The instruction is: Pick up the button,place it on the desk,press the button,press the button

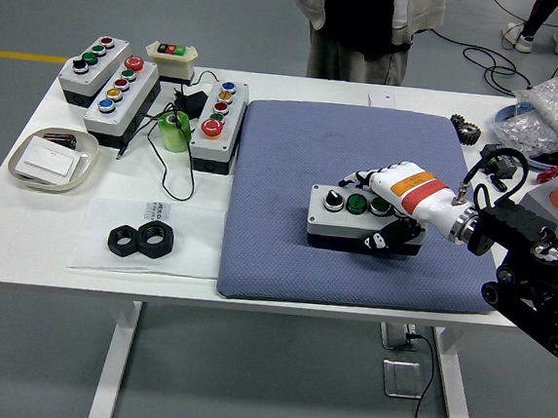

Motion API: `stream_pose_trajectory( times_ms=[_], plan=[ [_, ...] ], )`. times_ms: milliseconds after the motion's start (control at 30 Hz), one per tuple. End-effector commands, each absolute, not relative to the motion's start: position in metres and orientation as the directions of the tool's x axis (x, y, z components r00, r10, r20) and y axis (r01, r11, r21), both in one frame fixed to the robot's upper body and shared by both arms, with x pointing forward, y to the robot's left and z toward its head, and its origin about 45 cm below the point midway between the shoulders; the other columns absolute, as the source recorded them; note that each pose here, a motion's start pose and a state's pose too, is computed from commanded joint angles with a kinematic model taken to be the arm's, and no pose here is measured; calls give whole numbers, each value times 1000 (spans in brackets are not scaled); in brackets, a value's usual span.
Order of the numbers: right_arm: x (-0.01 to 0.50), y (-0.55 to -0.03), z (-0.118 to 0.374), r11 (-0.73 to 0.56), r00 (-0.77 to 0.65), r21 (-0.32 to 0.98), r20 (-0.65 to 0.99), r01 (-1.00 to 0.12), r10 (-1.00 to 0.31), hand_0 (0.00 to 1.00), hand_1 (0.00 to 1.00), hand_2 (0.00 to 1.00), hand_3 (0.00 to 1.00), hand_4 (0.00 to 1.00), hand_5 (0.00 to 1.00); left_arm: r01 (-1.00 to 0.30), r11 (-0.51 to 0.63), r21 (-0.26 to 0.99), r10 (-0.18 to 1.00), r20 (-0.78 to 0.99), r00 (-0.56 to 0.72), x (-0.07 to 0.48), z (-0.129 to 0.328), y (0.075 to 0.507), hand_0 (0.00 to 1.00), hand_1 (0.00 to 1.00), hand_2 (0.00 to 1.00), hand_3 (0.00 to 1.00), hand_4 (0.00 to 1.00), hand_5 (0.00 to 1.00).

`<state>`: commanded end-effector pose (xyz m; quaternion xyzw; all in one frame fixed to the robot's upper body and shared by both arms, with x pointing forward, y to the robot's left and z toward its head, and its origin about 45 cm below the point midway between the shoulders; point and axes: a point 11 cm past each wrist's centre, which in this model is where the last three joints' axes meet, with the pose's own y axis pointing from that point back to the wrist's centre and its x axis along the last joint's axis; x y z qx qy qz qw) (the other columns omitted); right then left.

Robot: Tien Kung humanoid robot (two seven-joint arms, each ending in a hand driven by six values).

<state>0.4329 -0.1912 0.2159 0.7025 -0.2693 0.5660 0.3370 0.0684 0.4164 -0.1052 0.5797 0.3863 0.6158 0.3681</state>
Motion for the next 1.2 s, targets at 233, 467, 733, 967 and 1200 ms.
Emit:
stream_pose_trajectory(
  times_ms=[233, 467, 733, 967, 1200],
  plan=[
    [434, -195, 213, -618, 222, 190, 975, -763, 26, 760, 622, 636, 840, 866, 136, -7, -431, 903, 901, 429, -58, 69, -105, 416, 694, 679, 785, 816, 743, 998],
    [436, -195, 213, -613, 224, 203, 974, -763, 43, 866, 705, 730, 938, 870, 128, -8, -431, 902, 901, 430, -59, 70, -105, 416, 694, 679, 784, 815, 745, 998],
    [436, -198, 212, -601, 234, 220, 971, -768, 57, 908, 748, 789, 995, 878, 124, -8, -431, 902, 901, 430, -60, 69, -105, 417, 694, 679, 784, 815, 744, 998],
    [434, -197, 214, -596, 240, 230, 969, -769, 64, 906, 743, 802, 998, 885, 123, -7, -432, 902, 900, 431, -59, 69, -105, 417, 694, 680, 784, 815, 745, 998],
    [432, -196, 217, -592, 245, 233, 968, -771, 61, 924, 759, 842, 998, 895, 122, -3, -433, 902, 900, 432, -56, 67, -105, 417, 694, 681, 784, 815, 745, 998]
  ],
)
